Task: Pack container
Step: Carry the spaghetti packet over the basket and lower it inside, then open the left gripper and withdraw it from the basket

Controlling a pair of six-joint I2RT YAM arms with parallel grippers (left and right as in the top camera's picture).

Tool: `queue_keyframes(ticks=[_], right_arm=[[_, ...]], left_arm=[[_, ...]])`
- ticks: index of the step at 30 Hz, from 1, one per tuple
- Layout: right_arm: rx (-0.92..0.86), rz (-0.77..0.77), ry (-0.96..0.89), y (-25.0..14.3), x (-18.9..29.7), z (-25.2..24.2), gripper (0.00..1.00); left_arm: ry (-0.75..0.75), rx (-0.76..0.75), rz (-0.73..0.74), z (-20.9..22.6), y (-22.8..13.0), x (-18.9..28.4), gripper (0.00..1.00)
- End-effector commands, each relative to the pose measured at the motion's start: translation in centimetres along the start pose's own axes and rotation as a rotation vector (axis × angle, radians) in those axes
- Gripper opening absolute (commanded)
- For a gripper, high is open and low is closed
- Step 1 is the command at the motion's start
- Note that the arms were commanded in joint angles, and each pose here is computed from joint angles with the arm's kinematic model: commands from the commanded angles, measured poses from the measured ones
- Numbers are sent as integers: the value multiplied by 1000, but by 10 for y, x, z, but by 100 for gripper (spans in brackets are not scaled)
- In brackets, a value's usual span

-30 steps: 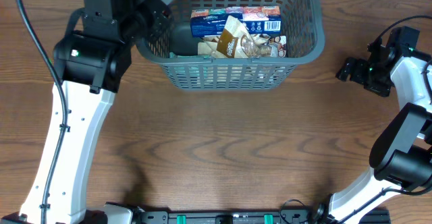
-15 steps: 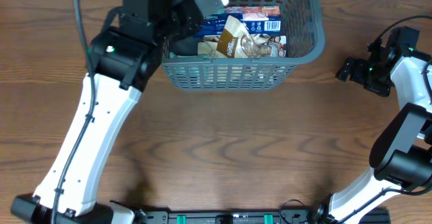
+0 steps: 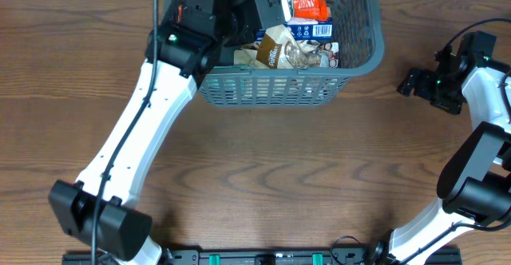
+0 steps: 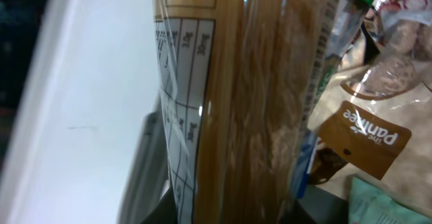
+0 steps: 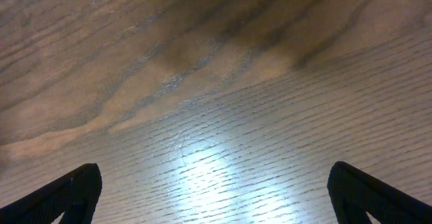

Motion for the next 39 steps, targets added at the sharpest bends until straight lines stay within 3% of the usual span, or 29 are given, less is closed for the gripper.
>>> queue_keyframes(ticks=[1,13,14,16,17,24,28,34,39], right_arm=[[10,9,4,-2,-2,0,99],[10,9,4,-2,-2,0,99],[10,9,4,-2,-2,0,99],[10,9,4,-2,-2,0,99],[10,9,4,-2,-2,0,99],[10,9,4,-2,-2,0,99],[10,9,4,-2,-2,0,99],[14,-24,5,3,-2,0,99],[27,-115,5,19,0,1,99]], left_arm=[[47,-30,-46,14,12,5,6],[-179,-8,91,-33,-22,-51,6],[-190,-7,97,-35,-24,-52,11],[-204,-6,105,-38,-26,-53,54],[-204,-6,106,-38,-25,-53,64],[-188,-7,96,-35,-24,-53,77],[-87,-17,93,-18,-19,-48,78],[288,8,221,39,-22,-22,86],[461,268,246,80,-56,18,90]])
Point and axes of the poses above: each gripper's point midway between its finger pads, its own x axis back along the fingers, its own z axis along the line the jaws close on, y = z × x, the point moved 8 cm from there along x, back along the fingers
